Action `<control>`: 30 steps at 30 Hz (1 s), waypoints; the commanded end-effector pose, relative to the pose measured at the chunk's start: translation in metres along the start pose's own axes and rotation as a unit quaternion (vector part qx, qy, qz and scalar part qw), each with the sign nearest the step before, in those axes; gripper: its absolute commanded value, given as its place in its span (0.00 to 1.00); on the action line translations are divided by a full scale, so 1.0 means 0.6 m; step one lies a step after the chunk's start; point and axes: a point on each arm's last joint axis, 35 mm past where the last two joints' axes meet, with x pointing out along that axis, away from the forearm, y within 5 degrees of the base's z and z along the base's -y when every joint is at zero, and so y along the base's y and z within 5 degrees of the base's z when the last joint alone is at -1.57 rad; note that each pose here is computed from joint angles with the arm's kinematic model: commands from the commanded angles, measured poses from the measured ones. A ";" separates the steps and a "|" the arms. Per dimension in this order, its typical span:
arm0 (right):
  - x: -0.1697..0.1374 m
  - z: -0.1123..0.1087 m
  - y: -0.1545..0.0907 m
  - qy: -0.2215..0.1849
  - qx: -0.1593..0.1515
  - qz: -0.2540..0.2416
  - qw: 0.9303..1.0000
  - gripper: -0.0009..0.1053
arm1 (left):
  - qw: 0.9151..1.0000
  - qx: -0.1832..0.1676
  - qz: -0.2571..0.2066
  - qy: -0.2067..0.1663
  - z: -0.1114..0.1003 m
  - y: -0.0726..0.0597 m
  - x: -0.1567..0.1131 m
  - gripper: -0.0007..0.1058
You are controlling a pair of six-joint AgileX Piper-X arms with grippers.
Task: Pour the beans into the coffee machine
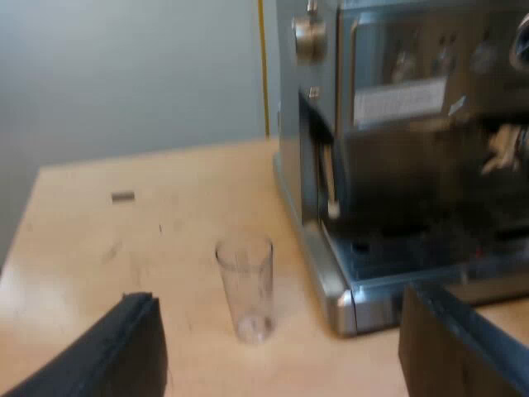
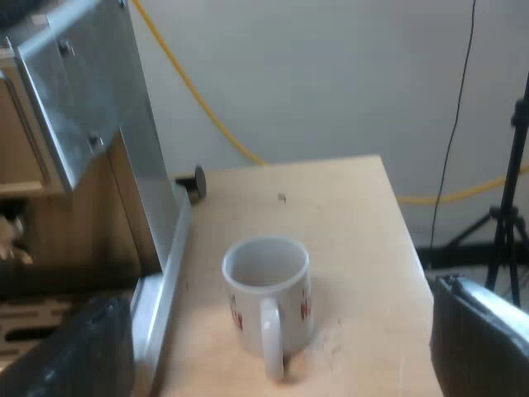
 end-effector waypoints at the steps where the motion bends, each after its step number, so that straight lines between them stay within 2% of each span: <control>1: 0.014 -0.011 0.003 0.017 -0.002 0.007 1.000 0.75 | 0.999 -0.007 0.012 0.030 -0.015 0.008 0.027 0.59; 3: 0.027 -0.027 0.007 0.034 -0.001 0.013 0.999 0.75 | 0.999 -0.011 0.015 0.051 -0.032 0.015 0.047 0.59; 5: 0.037 -0.039 0.010 0.048 0.000 0.018 0.999 0.75 | 0.998 -0.012 0.016 0.055 -0.039 0.018 0.058 0.59; 13: 0.069 -0.091 0.022 0.111 0.003 0.035 0.993 0.75 | 0.999 -0.010 0.015 0.046 -0.056 0.027 0.092 0.59; 16: 0.073 -0.098 0.024 0.117 0.003 0.037 0.992 0.75 | 0.998 -0.012 0.016 0.056 -0.064 0.029 0.099 0.59; 21: 0.092 -0.133 0.033 0.154 0.005 0.047 0.987 0.75 | 0.996 -0.018 0.020 0.088 -0.089 0.035 0.115 0.59; 25: 0.097 -0.145 0.036 0.168 0.006 0.050 0.984 0.75 | 0.996 -0.018 0.019 0.087 -0.089 0.035 0.116 0.59; 30: 0.098 -0.145 0.036 0.165 0.006 0.054 0.985 0.75 | 0.996 -0.019 0.014 0.088 -0.089 0.035 0.116 0.59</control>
